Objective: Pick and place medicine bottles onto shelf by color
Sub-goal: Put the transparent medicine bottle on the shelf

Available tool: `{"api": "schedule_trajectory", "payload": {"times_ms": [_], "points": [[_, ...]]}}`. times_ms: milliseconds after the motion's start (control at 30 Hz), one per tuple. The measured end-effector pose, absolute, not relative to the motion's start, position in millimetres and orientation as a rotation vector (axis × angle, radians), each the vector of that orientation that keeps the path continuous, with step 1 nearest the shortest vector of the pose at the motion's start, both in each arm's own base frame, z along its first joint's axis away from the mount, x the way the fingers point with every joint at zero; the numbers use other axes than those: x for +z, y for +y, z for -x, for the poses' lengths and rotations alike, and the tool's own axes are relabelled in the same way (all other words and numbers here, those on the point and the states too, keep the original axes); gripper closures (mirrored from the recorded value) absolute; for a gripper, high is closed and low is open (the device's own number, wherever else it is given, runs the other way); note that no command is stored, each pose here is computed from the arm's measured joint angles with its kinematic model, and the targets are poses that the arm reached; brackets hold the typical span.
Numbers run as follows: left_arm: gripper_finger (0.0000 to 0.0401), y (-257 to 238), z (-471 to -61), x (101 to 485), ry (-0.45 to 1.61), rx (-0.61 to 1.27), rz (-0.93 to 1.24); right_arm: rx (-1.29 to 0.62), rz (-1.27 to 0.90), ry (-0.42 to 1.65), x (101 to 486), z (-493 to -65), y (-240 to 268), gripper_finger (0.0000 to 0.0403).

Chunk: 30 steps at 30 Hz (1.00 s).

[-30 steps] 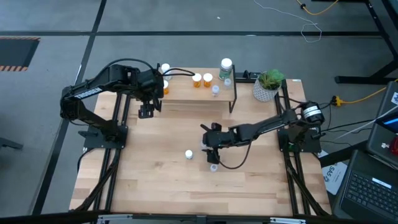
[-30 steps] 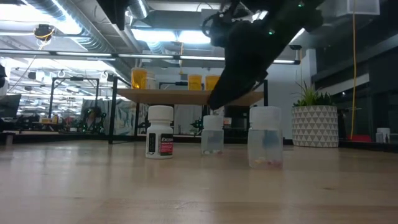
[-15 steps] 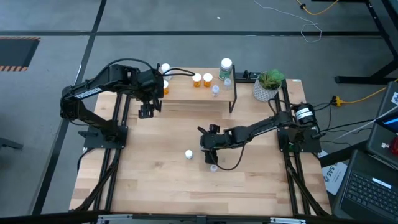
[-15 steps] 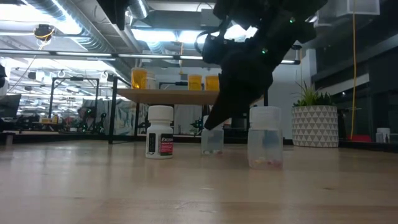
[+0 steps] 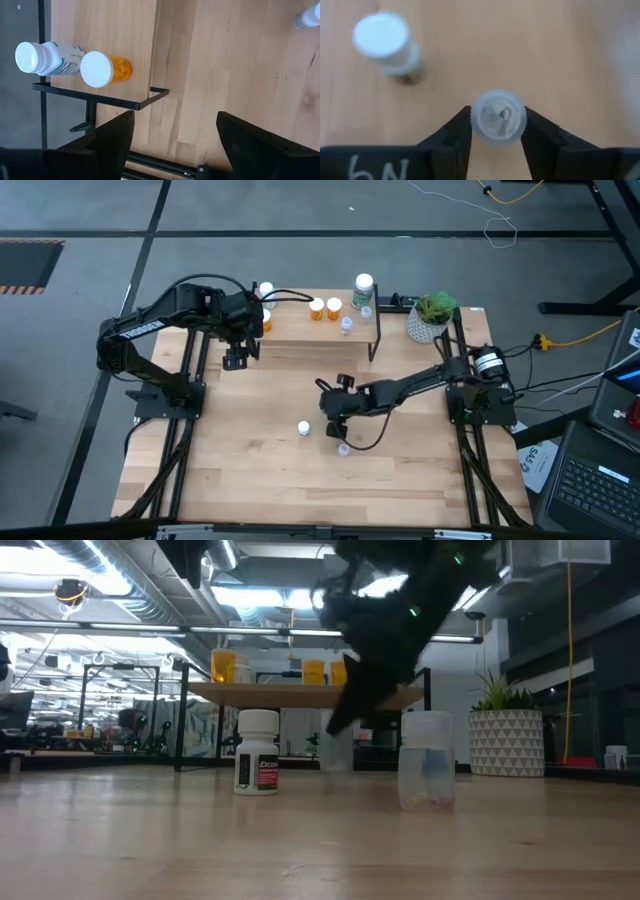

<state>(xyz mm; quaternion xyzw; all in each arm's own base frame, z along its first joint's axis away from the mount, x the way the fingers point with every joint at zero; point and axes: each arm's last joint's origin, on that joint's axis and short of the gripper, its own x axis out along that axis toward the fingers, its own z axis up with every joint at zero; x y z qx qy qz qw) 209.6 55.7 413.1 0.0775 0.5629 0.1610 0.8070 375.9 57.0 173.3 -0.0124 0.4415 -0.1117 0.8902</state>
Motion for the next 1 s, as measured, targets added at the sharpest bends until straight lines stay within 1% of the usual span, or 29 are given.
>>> {"api": "schedule_trajectory", "payload": {"times_ms": [133, 300, 400, 500, 633, 700, 800, 867, 1000], "points": [[0.0122, 56, -210, 413, 1.204, 0.344, -0.166, -0.307, 0.151, 0.944, 209, -387, 50, 0.0264], [0.0122, 56, -210, 413, 1.204, 0.344, -0.166, -0.446, 0.259, 0.93, 266, -398, 27, 0.0264], [0.0122, 56, -210, 413, 1.204, 0.344, -0.166, -0.498, 0.251, 0.885, 298, -403, 7, 0.0264], [0.0122, 56, -210, 413, 1.205, 0.344, -0.166, -0.505, 0.184, 0.848, 320, -405, -17, 0.0264], [0.0122, 56, -210, 413, 1.205, 0.344, -0.166, -0.45, 0.021, 0.844, 324, -403, -56, 0.0264], [0.0122, 56, -210, 413, 1.205, 0.344, -0.166, -0.479, -0.032, 0.856, 318, -400, -76, 0.0264], [0.0122, 56, -210, 413, 1.205, 0.344, -0.166, -0.529, -0.057, 0.887, 307, -394, -99, 0.0264], [0.0122, 56, -210, 413, 1.206, 0.341, -0.17, -0.544, -0.07, 0.881, 307, -392, -108, 0.0264], [0.0122, 56, -210, 413, 1.206, 0.34, -0.172, -0.5, -0.133, 0.869, 308, -389, -122, 0.0264]]}}
